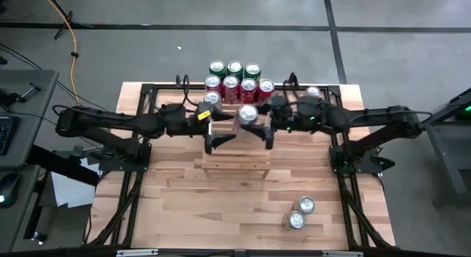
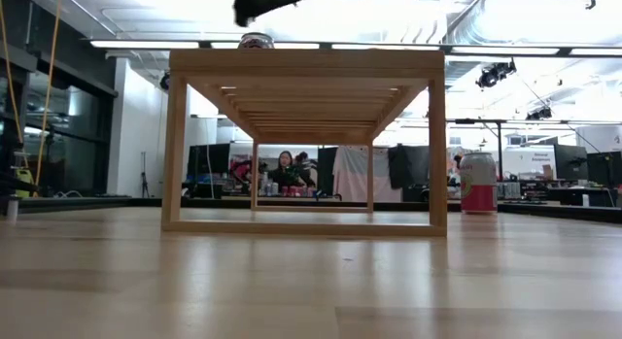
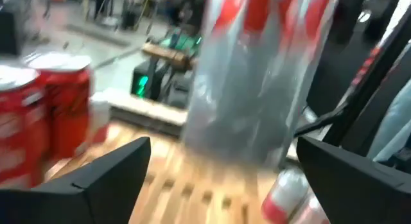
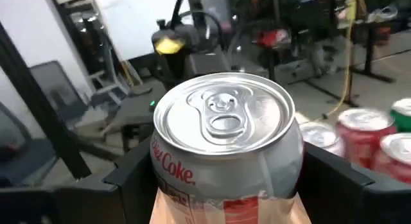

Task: Place canned beverage on shelf
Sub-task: Put the top silver soda can on the shelf aligned with the other silver soda can

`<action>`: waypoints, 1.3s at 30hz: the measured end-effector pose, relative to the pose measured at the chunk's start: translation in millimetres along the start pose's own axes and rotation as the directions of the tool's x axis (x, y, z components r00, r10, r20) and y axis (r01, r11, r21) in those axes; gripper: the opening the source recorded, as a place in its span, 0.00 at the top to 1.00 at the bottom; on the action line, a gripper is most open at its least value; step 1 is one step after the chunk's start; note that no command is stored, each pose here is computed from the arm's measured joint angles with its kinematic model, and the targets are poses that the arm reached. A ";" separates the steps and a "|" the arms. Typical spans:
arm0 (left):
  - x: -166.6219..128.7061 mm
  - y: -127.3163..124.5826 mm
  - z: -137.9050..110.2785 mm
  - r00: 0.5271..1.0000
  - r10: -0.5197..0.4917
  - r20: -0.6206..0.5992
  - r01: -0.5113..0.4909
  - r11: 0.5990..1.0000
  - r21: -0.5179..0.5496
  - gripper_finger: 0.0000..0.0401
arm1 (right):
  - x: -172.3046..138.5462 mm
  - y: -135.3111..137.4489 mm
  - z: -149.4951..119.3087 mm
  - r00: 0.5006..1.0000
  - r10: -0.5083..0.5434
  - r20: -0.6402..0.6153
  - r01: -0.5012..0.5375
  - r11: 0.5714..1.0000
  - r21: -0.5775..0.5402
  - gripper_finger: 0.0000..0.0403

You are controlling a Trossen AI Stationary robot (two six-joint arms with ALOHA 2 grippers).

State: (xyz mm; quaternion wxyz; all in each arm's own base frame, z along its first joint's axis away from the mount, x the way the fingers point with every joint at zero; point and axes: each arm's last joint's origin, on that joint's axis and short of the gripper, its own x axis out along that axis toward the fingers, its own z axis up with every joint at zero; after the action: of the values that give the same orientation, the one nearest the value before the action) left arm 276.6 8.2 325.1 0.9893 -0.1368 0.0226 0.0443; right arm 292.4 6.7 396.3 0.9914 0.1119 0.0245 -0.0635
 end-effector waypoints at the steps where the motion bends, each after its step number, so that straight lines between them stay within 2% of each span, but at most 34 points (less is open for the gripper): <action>1: -5.0 1.3 2.0 0.999 0.016 -0.031 -0.016 1.000 0.001 0.06 | -4.7 -0.7 2.1 1.000 -0.015 -0.006 0.015 1.000 -0.001 0.30; 5: -30.5 2.6 14.1 0.997 0.043 -0.062 -0.043 0.999 -0.010 0.11 | -20.0 -3.4 -4.5 0.990 -0.080 -0.113 0.077 0.997 -0.029 0.30; 9: -61.0 -0.6 36.1 0.996 0.065 0.055 -0.064 0.998 -0.020 0.12 | -34.1 -2.4 -2.8 0.980 -0.143 -0.141 0.140 0.990 -0.034 0.30; 12: -84.1 -3.4 54.0 0.978 0.094 0.188 -0.096 0.995 -0.002 0.12 | -30.4 -0.4 -14.8 0.962 -0.171 -0.211 0.160 0.985 -0.067 0.30; 16: -107.9 -5.7 69.6 0.946 0.099 0.309 -0.113 0.993 0.025 0.12 | -21.6 4.2 -19.8 0.964 -0.171 -0.205 0.157 0.984 -0.081 0.30; 20: -124.1 -6.3 76.7 0.925 0.107 0.365 -0.126 0.992 0.029 0.12 | -7.6 0.0 -52.0 0.971 -0.153 -0.185 0.145 0.988 -0.052 0.30; 23: -129.7 -6.5 78.8 0.919 0.105 0.380 -0.124 0.992 0.025 0.12 | -4.3 -4.1 -71.9 0.982 -0.135 -0.130 0.139 0.990 0.021 0.30; 28: -131.2 -6.0 79.2 0.914 0.124 0.387 -0.140 0.990 0.013 0.11 | -4.5 -6.1 -79.2 0.992 -0.115 -0.053 0.118 0.991 0.068 0.30; 34: -131.3 -4.8 79.3 0.905 0.164 0.393 -0.180 0.984 0.004 0.11 | -0.6 -12.6 -62.0 0.987 -0.163 0.013 0.163 0.986 -0.016 0.30; 39: -131.5 -4.3 79.5 0.899 0.183 0.397 -0.197 0.980 -0.005 0.11 | 18.6 -18.4 -61.3 0.982 -0.188 -0.004 0.188 0.980 -0.064 0.30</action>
State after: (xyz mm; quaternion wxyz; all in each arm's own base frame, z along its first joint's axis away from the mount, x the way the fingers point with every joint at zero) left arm 148.7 15.0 410.2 0.9666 -0.1045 -0.1638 0.1669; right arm 306.3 0.5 331.4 0.9839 0.0777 0.0421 -0.1555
